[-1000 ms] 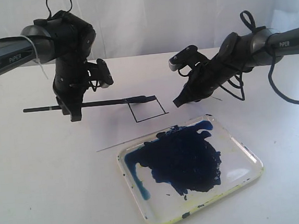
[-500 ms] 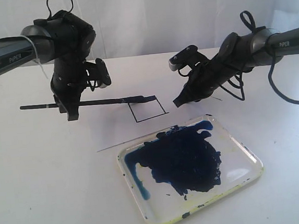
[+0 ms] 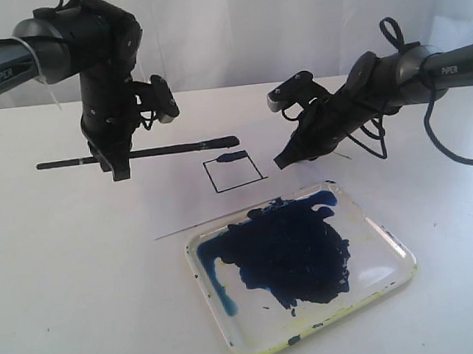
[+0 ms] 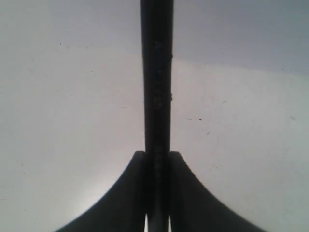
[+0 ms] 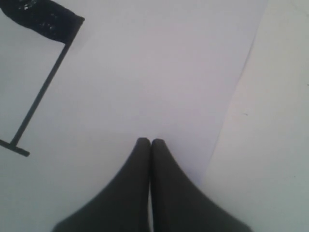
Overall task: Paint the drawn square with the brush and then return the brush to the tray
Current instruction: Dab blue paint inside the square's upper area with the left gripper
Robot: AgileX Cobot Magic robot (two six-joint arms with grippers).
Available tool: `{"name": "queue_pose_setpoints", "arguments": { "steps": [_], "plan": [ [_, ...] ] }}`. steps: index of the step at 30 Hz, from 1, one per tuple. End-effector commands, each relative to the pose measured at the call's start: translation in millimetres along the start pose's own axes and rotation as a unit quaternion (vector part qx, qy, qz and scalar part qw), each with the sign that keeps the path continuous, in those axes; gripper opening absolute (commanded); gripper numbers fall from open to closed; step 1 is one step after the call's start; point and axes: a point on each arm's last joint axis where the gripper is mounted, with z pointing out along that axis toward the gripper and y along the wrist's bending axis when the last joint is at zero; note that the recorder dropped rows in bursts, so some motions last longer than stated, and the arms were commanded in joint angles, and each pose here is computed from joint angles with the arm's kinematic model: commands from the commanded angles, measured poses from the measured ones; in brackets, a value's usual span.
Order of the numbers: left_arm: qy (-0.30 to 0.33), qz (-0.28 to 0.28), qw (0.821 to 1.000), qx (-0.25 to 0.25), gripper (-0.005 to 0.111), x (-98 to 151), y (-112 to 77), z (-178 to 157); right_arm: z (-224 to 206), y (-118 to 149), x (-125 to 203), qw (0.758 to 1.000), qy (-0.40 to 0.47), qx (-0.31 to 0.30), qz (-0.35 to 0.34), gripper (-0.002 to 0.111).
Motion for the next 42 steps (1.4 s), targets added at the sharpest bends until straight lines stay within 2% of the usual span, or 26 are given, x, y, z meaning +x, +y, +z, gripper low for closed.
{"name": "queue_pose_setpoints", "arguments": {
  "steps": [1, 5, 10, 18, 29, 33, 42],
  "plan": [
    [0.058, 0.010, 0.997, 0.040, 0.000, 12.3, -11.9, 7.8, 5.1, -0.2, 6.1, 1.000, 0.012, -0.001, -0.005, 0.000],
    [0.087, 0.013, 0.995, 0.041, 0.000, 17.1, -16.5, 18.2, 5.7, -0.2, 6.6, 1.000, 0.012, -0.002, -0.004, 0.000],
    [0.090, 0.003, 0.995, 0.041, 0.000, 17.6, -17.3, 19.5, 9.1, 0.1, 9.4, 1.000, 0.017, -0.004, -0.003, 0.000],
    [0.115, -0.019, 0.993, 0.007, 0.000, 22.0, -11.5, 18.9, 13.4, 0.1, 12.8, 1.000, 0.022, -0.005, -0.003, 0.000],
    [0.113, -0.027, 0.993, 0.009, 0.000, 21.6, -12.0, 19.0, 13.5, -0.3, 12.6, 1.000, 0.021, -0.003, -0.005, 0.000],
    [0.083, -0.036, 0.996, 0.009, 0.000, 17.4, -9.3, 11.0, 13.5, -0.3, 12.6, 1.000, 0.021, -0.003, -0.005, 0.000],
    [0.066, -0.045, 0.997, 0.007, 0.000, 15.1, -4.3, -0.2, 13.5, -0.5, 12.5, 1.000, 0.020, -0.002, -0.005, 0.000]
  ]
}}
